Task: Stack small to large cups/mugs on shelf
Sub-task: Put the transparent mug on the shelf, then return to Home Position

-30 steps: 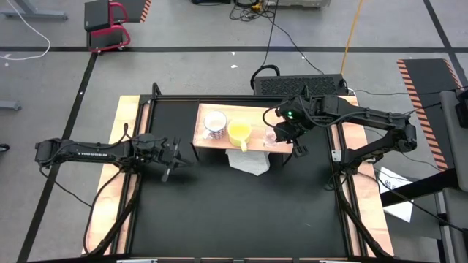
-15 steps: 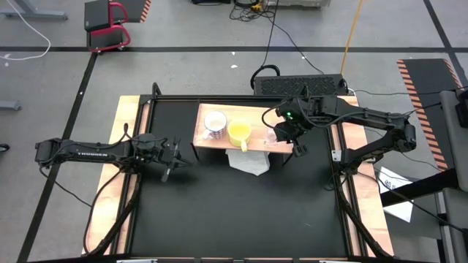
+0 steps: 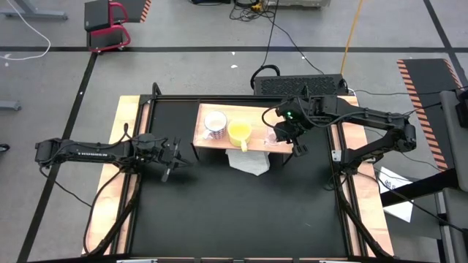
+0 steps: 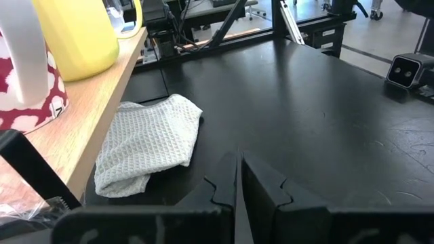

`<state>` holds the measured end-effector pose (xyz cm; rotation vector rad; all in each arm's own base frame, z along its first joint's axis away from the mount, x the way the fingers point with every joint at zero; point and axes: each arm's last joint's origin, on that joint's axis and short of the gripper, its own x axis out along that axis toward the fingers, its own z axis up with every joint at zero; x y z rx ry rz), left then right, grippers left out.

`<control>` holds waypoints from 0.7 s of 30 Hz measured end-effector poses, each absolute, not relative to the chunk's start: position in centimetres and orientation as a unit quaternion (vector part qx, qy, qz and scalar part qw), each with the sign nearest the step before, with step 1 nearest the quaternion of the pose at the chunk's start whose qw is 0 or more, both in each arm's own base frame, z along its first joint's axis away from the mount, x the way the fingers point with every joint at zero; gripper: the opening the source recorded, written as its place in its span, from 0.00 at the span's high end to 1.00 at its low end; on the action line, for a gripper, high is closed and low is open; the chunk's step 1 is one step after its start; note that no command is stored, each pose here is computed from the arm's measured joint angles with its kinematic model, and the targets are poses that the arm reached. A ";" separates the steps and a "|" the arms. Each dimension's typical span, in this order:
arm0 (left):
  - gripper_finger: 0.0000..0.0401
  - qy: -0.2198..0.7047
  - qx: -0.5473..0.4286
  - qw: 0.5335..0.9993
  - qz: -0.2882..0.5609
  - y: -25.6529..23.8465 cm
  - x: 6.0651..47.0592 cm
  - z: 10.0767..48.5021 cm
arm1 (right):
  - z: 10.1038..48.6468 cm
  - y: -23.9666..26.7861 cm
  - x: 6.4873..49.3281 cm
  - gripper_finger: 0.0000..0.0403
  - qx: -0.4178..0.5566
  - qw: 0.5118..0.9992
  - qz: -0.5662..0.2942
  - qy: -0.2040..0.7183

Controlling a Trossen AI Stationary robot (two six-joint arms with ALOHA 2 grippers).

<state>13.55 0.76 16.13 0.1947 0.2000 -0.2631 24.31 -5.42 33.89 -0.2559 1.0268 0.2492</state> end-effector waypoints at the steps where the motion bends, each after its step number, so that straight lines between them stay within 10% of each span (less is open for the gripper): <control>1: 0.94 0.099 0.097 0.982 -0.131 0.8 13.5 16.1 | 33.9 -5.4 24.3 0.94 -0.122 0.856 0.119 0.488; 21: 0.94 0.099 0.095 0.981 -0.134 0.7 13.5 16.1 | 35.5 -5.1 23.0 0.83 -0.103 0.881 0.094 0.452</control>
